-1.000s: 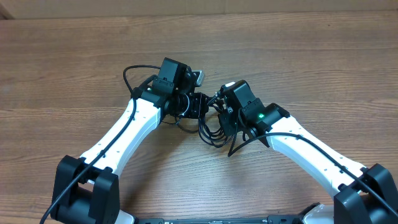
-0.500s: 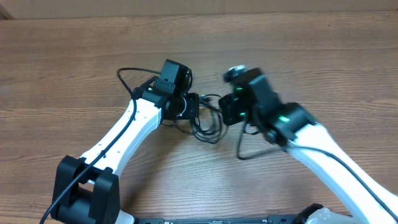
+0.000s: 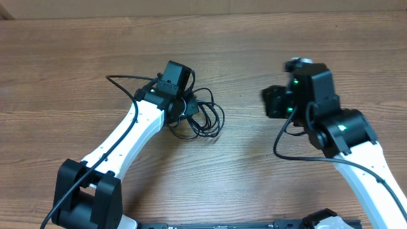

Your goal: Untangle cables

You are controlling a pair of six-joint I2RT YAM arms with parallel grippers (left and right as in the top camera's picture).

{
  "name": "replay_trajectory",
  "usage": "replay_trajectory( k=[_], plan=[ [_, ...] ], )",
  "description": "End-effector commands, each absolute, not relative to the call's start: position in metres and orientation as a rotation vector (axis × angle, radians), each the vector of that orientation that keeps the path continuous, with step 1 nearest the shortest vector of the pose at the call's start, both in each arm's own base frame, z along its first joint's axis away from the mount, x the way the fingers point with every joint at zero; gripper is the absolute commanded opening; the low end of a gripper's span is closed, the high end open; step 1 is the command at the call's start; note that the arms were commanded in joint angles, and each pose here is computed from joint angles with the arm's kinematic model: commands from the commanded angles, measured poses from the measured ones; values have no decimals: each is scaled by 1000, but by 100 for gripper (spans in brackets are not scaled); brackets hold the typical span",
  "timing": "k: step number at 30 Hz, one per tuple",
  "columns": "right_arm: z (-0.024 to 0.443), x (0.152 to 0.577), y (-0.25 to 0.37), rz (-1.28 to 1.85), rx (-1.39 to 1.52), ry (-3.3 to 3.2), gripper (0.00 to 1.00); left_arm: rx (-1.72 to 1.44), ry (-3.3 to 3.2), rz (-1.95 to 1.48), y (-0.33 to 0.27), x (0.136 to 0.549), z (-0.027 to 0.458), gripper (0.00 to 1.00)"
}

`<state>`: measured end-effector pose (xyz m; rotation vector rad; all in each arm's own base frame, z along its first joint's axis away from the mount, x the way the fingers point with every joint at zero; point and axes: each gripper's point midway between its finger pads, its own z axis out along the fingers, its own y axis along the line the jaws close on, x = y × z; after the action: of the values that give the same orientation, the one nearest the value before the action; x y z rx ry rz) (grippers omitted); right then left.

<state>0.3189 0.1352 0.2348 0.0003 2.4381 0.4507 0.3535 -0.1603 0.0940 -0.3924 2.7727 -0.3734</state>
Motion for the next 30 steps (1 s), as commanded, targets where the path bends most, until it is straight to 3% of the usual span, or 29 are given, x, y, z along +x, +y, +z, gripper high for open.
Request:
replay_trajectory(
  k=[1, 10, 21, 24, 27, 30],
  plan=[
    [216, 311, 176, 548, -414, 2451, 45, -176, 2771, -400, -169, 356, 99, 4],
    [156, 324, 240, 735, -677, 2491, 48, 60, 2777, -507, -186, 349, 102, 4],
    [102, 320, 258, 673, -743, 2606, 50, 80, 2758, -587, -196, 350, 107, 4],
    [83, 324, 251, 527, -734, 2648, 40, 80, 2758, -587, -196, 350, 107, 4],
    [75, 328, 245, 428, -667, 2679, 21, 80, 2759, -586, -196, 350, 107, 4],
    [75, 329, 245, 419, -658, 2676, 16, 79, 2765, -585, -195, 349, 106, 4]
  ],
)
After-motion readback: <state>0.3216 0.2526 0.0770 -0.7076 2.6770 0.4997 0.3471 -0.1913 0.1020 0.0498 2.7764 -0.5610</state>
